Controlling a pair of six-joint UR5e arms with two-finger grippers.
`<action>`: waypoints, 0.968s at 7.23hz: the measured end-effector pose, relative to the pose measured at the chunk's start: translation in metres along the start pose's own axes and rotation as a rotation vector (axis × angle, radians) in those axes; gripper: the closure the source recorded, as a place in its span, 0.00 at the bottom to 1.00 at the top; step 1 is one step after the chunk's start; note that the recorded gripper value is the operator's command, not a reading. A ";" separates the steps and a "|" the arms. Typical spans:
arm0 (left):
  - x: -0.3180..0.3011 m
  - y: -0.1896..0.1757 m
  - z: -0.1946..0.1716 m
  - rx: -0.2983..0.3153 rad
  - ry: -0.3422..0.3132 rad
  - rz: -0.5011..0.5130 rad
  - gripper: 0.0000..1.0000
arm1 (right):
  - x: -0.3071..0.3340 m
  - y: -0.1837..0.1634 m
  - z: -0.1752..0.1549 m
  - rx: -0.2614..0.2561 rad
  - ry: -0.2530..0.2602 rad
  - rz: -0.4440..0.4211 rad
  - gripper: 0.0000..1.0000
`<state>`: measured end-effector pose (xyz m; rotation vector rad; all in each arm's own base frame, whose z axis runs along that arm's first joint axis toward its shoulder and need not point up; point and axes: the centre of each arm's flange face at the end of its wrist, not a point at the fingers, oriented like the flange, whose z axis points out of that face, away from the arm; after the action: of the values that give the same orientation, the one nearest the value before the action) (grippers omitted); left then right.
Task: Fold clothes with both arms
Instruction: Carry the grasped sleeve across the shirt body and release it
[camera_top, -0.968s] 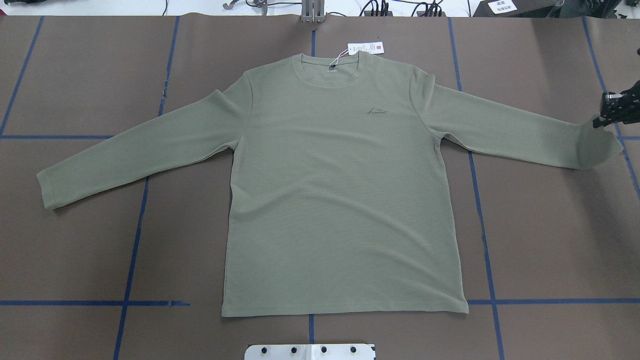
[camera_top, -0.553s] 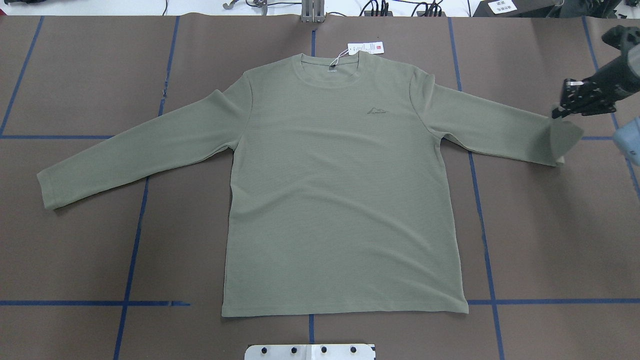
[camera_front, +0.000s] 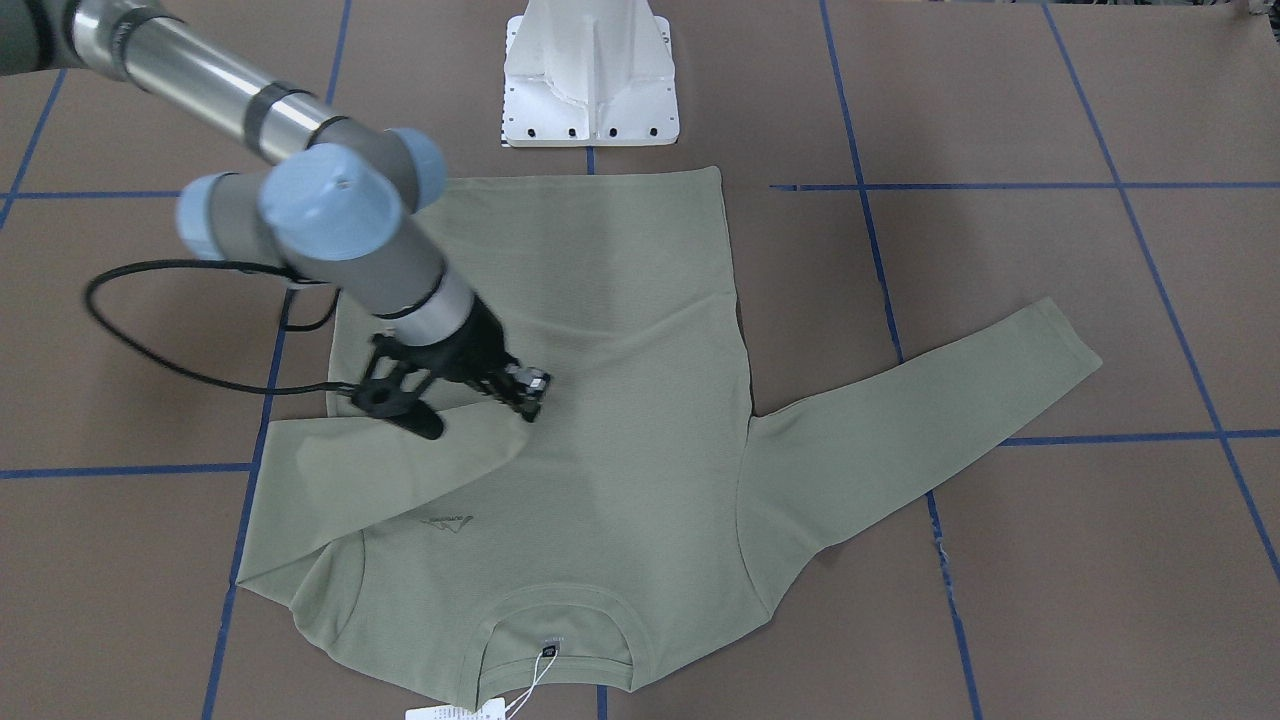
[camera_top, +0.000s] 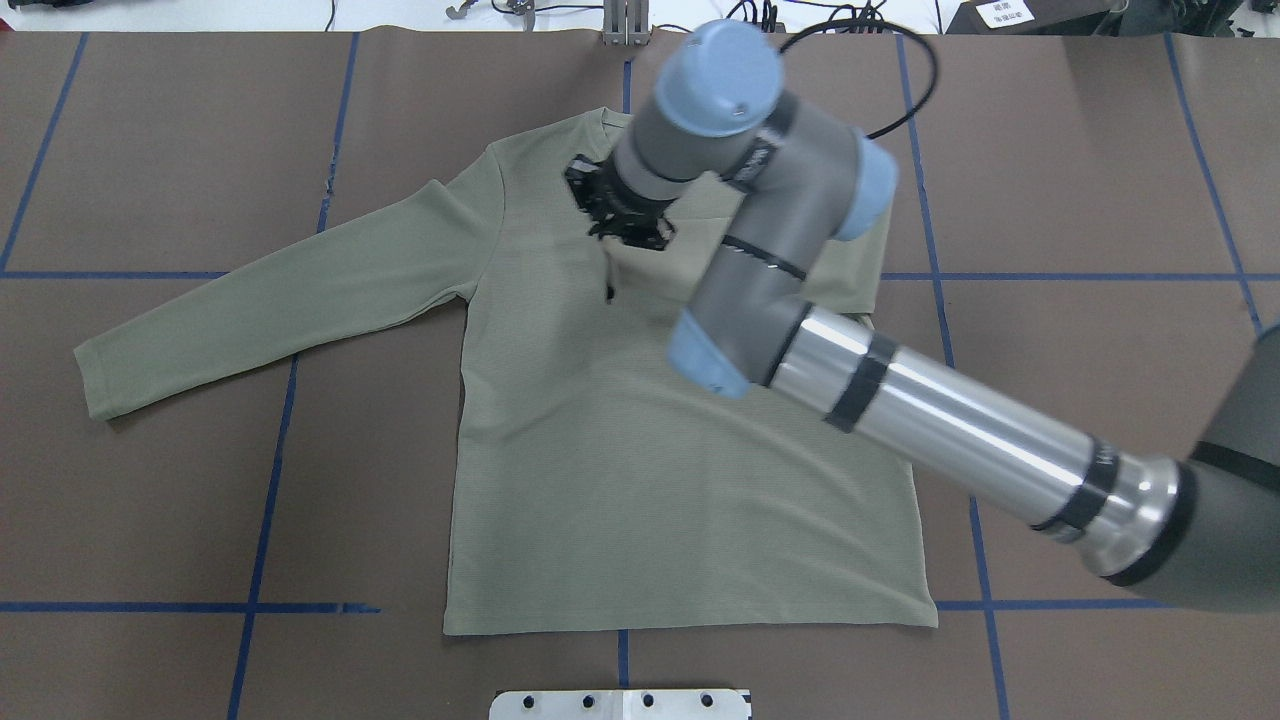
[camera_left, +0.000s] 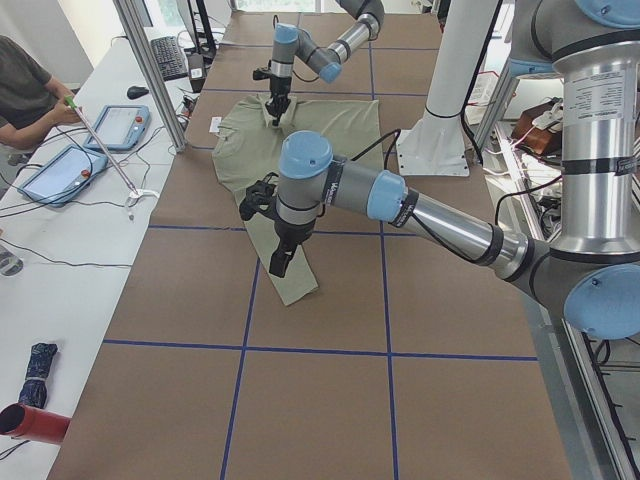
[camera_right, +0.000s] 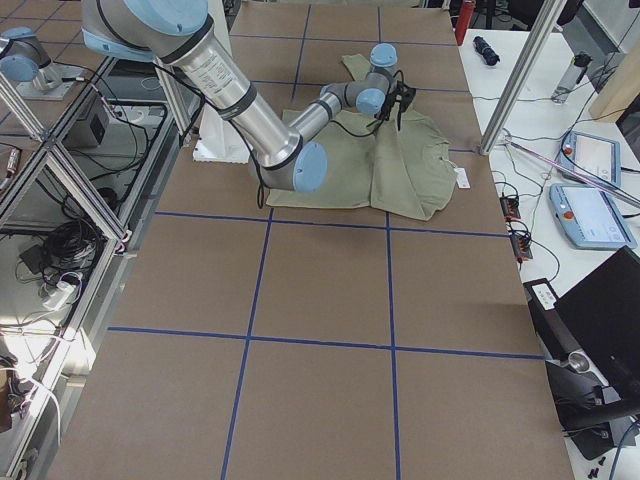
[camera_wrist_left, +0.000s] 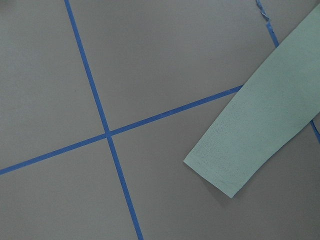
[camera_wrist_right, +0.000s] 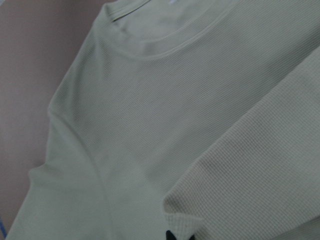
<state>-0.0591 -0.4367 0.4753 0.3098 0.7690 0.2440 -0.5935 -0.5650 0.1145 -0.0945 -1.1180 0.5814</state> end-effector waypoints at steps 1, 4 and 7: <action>0.000 0.000 -0.001 0.003 0.000 0.000 0.00 | -0.034 0.034 0.014 0.018 -0.020 -0.009 0.57; -0.002 -0.006 0.002 0.010 0.001 0.013 0.00 | -0.060 0.077 0.041 0.062 -0.047 -0.034 0.00; 0.005 -0.020 0.046 -0.017 0.086 -0.084 0.00 | -0.069 0.086 0.028 0.061 -0.079 -0.041 0.00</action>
<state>-0.0210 -0.4621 0.4963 0.2521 0.8623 0.1857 -0.6729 -0.5321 0.0402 0.0043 -1.1749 0.5861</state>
